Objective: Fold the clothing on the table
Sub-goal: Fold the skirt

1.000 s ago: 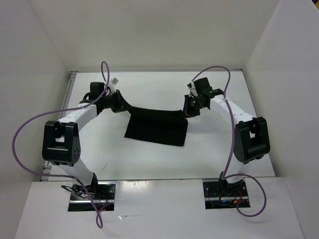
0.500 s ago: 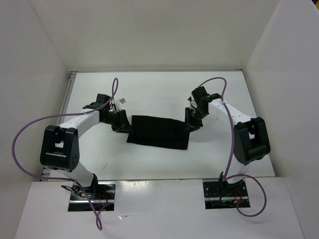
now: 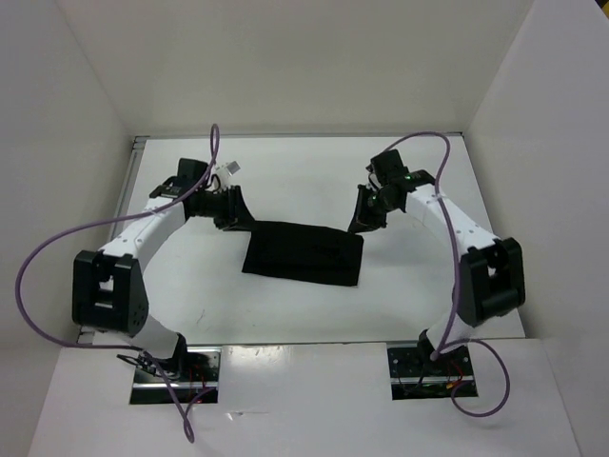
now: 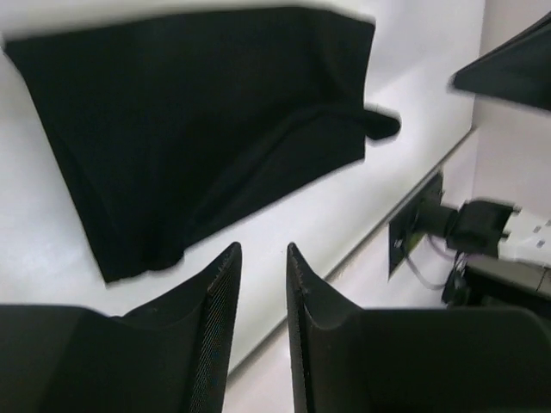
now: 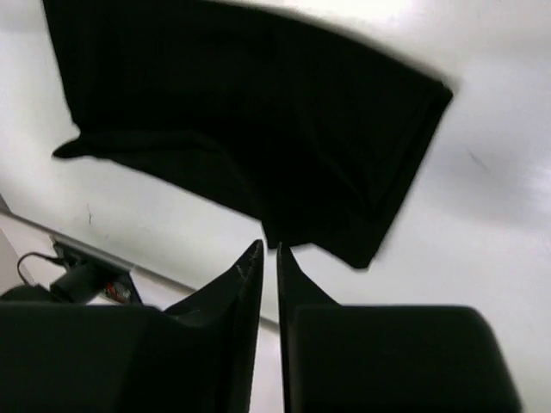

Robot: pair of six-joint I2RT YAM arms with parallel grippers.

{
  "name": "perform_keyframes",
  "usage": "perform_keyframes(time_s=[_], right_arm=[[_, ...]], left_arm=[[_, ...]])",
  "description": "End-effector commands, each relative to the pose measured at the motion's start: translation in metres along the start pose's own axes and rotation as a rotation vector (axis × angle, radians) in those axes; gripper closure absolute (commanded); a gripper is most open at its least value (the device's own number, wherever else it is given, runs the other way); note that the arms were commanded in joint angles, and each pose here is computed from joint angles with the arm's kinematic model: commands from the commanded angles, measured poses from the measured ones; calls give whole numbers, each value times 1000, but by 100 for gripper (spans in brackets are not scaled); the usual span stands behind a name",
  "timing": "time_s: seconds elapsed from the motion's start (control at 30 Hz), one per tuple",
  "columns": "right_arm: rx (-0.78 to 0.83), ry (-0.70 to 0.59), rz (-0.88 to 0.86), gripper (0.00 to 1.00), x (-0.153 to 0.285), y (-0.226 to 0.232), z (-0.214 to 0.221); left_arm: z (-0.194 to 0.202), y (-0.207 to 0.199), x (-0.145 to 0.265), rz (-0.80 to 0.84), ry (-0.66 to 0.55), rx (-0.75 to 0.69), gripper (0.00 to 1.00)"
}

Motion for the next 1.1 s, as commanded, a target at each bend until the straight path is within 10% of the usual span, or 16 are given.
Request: perform_keyframes(time_s=[0.0, 0.23, 0.83, 1.07], right_arm=[[-24, -61, -41, 86, -40, 6, -28], [-3, -46, -76, 92, -87, 19, -54], [128, 221, -190, 93, -146, 70, 21], [261, 328, -243, 93, -64, 97, 82]], left_arm=[[-41, -1, -20, 32, -84, -16, 65], [-81, 27, -74, 27, -49, 29, 100], [-50, 73, -128, -97, 111, 99, 100], [-43, 75, -137, -96, 130, 92, 100]])
Point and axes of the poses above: each gripper's point midway between its finger pads, its own x axis back along the fingers, its own y axis along the line the jaws close on, z = x × y, the point moved 8 cm from there along x, back along the fingers, and after that the axes turned 7 degrees about x, right-handed, at the moved point
